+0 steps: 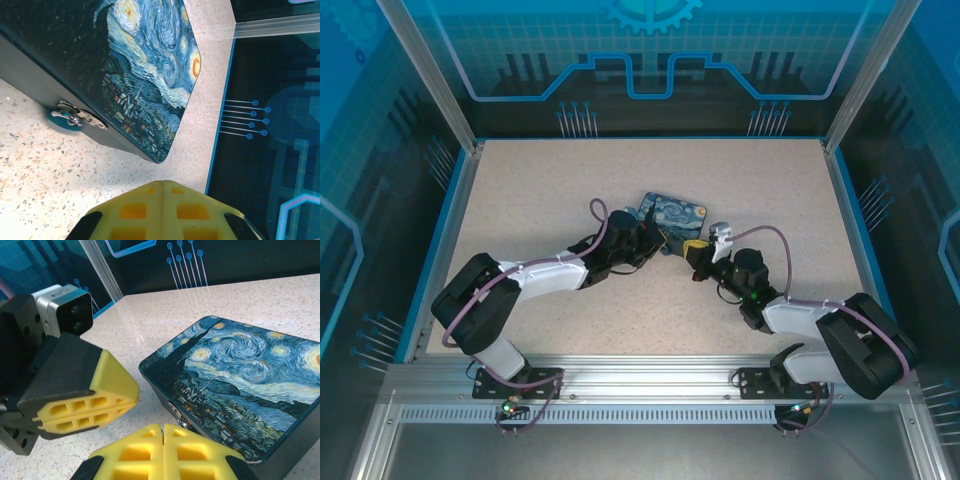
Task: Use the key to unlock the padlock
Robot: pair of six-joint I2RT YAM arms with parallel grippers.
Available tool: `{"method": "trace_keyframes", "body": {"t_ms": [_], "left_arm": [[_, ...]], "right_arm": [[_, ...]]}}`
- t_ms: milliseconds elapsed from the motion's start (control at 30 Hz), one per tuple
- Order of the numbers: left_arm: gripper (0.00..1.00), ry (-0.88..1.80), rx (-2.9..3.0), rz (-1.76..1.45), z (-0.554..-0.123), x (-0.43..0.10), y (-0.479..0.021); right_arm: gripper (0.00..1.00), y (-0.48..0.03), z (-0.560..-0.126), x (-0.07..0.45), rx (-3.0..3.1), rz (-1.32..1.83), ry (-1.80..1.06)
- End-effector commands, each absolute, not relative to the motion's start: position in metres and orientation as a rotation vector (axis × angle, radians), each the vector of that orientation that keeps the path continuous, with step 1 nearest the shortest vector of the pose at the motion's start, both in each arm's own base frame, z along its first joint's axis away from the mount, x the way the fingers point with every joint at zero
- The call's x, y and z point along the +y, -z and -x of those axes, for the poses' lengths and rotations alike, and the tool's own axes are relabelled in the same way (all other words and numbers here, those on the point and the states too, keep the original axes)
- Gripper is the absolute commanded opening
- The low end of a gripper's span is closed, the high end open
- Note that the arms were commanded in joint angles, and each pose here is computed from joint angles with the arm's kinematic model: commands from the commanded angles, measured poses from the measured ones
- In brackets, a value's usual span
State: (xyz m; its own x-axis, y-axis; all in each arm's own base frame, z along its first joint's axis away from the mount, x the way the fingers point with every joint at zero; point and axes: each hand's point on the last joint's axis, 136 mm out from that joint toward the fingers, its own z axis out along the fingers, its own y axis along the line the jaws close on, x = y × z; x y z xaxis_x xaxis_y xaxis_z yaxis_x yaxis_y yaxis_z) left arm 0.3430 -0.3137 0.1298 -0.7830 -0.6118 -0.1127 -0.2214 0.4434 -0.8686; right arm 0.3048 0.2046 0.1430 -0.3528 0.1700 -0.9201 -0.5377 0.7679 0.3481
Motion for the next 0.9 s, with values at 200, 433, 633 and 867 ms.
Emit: {"method": "trace_keyframes", "body": {"t_ms": [200,433,633,867], "left_arm": [[0.13,1.159,2.205,0.46,-0.339,-0.293,-0.152],[0.36,1.146,1.952,-0.138,-0.31,-0.298,-0.225],[0.51,1.116,1.725,-0.677,-0.264,-0.314,-0.261],[0.52,1.017,1.586,-1.027,-0.243,-0.326,-0.26]], "right_arm": [[0.0,-0.171,-0.303,0.217,1.755,0.285,-0.856],[0.0,-0.2,-0.294,0.222,1.766,0.193,-1.076],[0.0,-0.244,-0.283,0.223,1.732,0.215,-1.198],[0.0,-0.272,-0.264,0.229,1.766,0.324,-1.227]]}}
